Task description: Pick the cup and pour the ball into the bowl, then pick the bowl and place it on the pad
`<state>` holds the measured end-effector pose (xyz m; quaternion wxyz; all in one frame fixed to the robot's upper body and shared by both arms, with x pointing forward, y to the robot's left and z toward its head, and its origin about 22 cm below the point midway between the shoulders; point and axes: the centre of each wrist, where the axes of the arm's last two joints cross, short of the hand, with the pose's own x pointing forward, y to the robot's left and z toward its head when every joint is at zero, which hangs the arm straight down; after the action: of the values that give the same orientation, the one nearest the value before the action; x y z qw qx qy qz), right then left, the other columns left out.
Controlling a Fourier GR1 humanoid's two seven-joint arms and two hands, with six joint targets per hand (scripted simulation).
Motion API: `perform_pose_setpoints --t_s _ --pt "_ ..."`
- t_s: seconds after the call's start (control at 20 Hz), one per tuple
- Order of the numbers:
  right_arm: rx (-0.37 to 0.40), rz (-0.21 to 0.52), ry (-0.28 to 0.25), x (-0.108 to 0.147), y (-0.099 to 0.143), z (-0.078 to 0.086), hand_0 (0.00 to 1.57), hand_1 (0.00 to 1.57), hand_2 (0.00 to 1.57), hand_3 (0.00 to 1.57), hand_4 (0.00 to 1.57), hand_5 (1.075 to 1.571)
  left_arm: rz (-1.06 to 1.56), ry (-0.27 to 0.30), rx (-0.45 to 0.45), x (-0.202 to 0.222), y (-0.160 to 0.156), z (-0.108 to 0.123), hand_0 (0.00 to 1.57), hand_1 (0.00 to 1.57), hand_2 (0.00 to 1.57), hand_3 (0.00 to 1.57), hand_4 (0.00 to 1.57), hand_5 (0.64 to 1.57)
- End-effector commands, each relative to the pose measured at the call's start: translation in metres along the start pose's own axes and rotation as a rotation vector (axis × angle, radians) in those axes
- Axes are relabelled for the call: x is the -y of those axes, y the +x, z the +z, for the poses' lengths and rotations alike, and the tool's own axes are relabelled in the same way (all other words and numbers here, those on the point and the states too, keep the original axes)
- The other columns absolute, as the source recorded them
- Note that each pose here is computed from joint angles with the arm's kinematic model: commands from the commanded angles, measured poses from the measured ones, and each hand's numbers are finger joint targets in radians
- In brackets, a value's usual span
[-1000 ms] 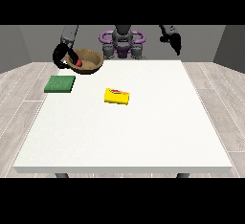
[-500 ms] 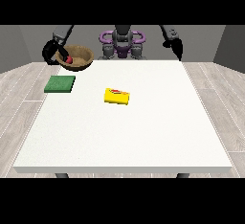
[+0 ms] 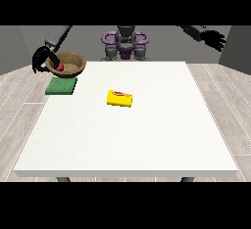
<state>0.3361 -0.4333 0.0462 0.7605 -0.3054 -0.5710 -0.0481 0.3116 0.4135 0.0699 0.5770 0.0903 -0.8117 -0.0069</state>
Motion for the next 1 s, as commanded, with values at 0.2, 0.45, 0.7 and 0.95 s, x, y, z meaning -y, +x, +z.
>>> perform_pose_setpoints --t_s 0.2,0.45,0.7,0.95 --pt "0.07 -0.066 -0.043 0.004 -0.022 0.004 1.57 1.57 1.57 0.0 0.76 1.567 0.017 0.08 0.088 -0.091 0.022 0.015 0.0 0.0 0.0 0.0 1.21 1.565" --pt "0.017 -0.096 -0.173 0.029 -0.008 -0.006 1.57 1.57 1.57 0.71 0.0 1.56 0.018 0.066 0.109 -0.101 0.032 0.008 0.0 0.0 0.0 0.0 1.19 1.558" --pt "0.023 -0.103 -0.139 0.031 -0.013 -0.011 0.61 0.61 0.68 1.06 0.0 1.52 0.0 0.048 0.179 -0.089 0.045 -0.003 0.0 0.0 0.0 0.0 1.17 1.548" --pt "-0.028 -0.091 -0.072 0.042 -0.003 -0.014 0.0 0.0 0.18 0.12 0.0 1.392 -0.008 0.042 0.07 -0.092 0.033 0.008 0.0 0.0 0.0 0.0 1.18 1.55"
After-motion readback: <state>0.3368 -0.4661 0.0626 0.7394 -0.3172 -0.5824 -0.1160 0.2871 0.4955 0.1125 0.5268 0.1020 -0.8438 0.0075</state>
